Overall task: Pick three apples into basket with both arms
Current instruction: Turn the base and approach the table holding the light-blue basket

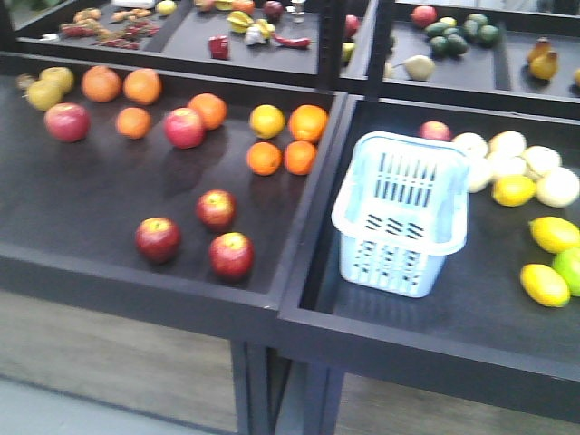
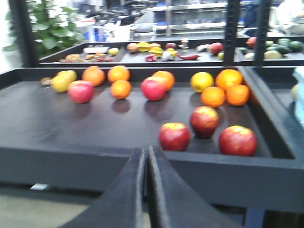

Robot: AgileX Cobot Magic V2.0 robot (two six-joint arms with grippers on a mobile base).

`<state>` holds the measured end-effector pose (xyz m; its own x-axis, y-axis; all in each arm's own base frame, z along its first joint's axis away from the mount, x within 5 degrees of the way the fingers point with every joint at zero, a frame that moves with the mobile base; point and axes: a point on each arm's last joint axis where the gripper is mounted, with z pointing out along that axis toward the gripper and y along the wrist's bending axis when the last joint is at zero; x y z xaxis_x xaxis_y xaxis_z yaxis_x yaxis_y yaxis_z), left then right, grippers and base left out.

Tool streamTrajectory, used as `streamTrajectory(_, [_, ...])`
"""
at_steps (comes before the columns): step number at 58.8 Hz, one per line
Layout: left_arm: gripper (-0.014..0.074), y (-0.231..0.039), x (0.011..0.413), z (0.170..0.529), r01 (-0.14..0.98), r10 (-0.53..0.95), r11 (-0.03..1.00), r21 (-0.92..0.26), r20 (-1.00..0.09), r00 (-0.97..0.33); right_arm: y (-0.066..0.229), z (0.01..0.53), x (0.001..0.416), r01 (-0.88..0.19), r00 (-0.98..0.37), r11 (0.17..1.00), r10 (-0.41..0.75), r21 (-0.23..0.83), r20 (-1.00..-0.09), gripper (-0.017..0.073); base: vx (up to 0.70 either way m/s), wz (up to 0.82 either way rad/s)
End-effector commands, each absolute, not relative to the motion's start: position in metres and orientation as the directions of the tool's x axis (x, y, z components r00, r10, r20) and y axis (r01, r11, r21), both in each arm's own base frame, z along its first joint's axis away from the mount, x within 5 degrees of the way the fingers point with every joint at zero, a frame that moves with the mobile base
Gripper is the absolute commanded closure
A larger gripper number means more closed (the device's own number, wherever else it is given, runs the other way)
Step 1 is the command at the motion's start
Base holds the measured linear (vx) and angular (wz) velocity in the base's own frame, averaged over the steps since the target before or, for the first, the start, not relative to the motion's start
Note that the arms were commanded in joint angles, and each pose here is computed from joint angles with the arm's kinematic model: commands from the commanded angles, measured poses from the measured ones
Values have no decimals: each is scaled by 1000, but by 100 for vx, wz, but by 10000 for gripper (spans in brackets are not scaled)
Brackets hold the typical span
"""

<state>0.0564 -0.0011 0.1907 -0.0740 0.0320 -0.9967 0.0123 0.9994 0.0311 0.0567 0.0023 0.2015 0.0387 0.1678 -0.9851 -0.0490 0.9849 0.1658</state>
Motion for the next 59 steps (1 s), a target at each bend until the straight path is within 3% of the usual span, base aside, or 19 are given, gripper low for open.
streamTrajectory(1, [600, -1, 55, 207, 6, 21, 1000, 21, -999, 35, 2, 205, 56, -57, 113, 987, 157, 152, -981, 565, 8, -31])
streamTrajectory(59, [600, -1, 55, 207, 6, 21, 1000, 21, -999, 35, 2, 205, 56, -57, 113, 987, 157, 152, -981, 565, 10, -21])
